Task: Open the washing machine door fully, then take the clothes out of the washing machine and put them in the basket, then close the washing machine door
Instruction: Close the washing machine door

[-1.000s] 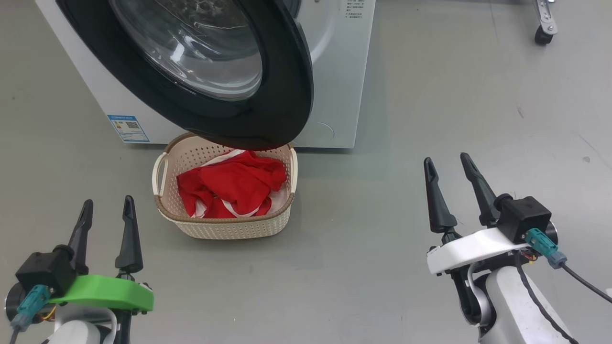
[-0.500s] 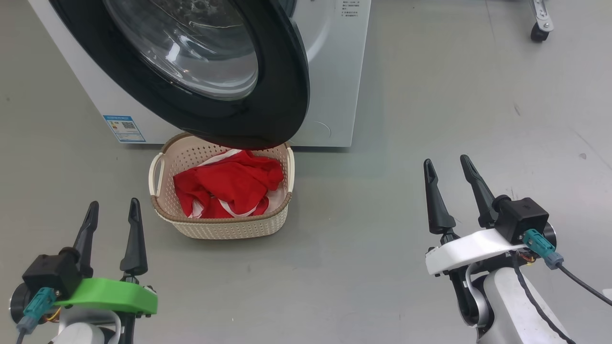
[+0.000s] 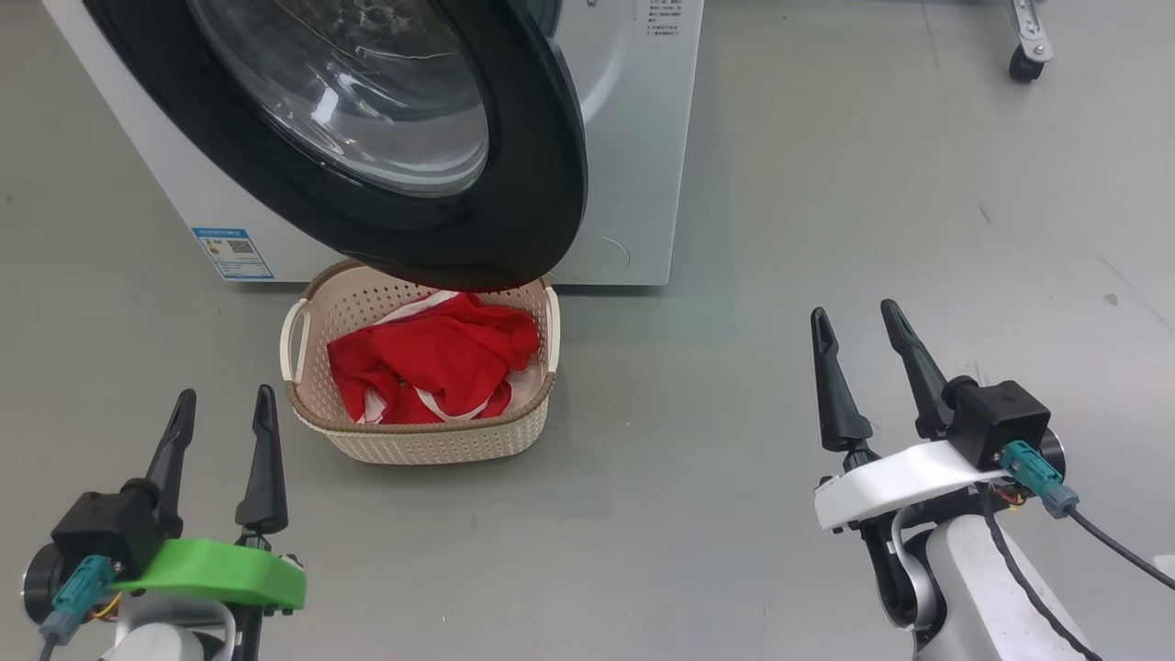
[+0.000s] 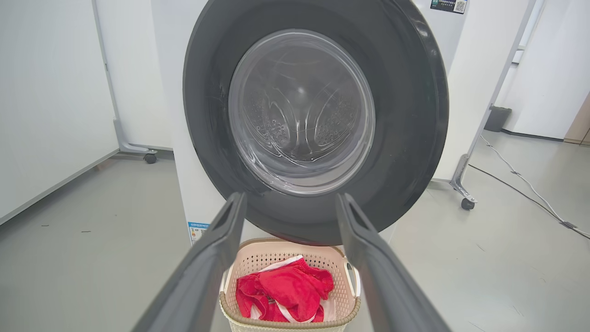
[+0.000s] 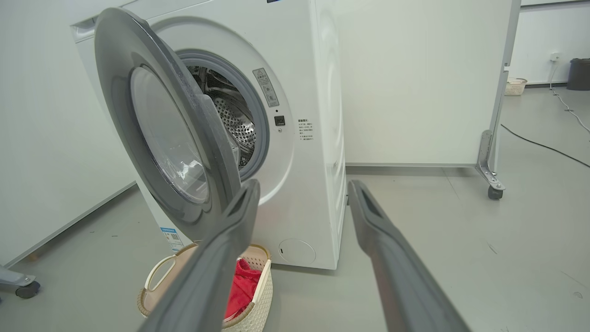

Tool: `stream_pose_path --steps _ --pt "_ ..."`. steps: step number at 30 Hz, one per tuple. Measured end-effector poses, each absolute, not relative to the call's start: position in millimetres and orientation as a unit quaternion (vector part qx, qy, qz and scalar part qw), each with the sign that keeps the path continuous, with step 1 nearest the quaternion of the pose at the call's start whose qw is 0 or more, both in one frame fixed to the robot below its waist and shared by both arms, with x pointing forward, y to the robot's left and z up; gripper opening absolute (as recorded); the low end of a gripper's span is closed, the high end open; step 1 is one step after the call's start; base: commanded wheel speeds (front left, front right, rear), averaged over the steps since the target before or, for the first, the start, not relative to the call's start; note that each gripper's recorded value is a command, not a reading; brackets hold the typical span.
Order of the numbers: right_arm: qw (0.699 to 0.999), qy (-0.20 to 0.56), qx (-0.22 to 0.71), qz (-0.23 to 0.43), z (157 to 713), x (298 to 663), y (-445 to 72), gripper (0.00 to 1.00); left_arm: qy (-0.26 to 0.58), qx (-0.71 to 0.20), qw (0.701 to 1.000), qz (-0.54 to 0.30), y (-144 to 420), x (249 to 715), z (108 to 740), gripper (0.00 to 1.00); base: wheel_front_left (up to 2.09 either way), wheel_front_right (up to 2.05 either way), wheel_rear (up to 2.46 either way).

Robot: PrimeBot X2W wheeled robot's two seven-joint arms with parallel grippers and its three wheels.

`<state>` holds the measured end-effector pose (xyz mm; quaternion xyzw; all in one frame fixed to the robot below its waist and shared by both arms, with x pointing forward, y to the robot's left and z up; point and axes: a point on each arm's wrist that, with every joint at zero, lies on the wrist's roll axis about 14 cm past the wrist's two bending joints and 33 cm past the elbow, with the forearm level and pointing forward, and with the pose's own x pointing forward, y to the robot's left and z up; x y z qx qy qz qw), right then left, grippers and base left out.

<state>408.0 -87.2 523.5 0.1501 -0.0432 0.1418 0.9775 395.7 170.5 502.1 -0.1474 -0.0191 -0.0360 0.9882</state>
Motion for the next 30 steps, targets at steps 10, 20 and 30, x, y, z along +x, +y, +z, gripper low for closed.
stream_pose_path --steps 10,20,30 --pt "0.978 -0.044 0.149 0.141 524.8 406.1 -87.8 1.00 -0.022 -0.141 0.989 -0.042 167.3 394.9 503.7 1.00 0.00 0.00 0.00" --pt "0.978 -0.042 0.150 0.141 523.1 406.4 -87.4 1.00 -0.020 -0.139 0.989 -0.048 162.9 395.0 501.5 1.00 0.00 0.00 0.00" --pt "0.976 -0.041 0.151 0.151 521.4 412.2 -81.1 0.00 -0.010 -0.143 0.989 -0.044 163.6 394.9 493.1 1.00 0.00 0.00 0.00"
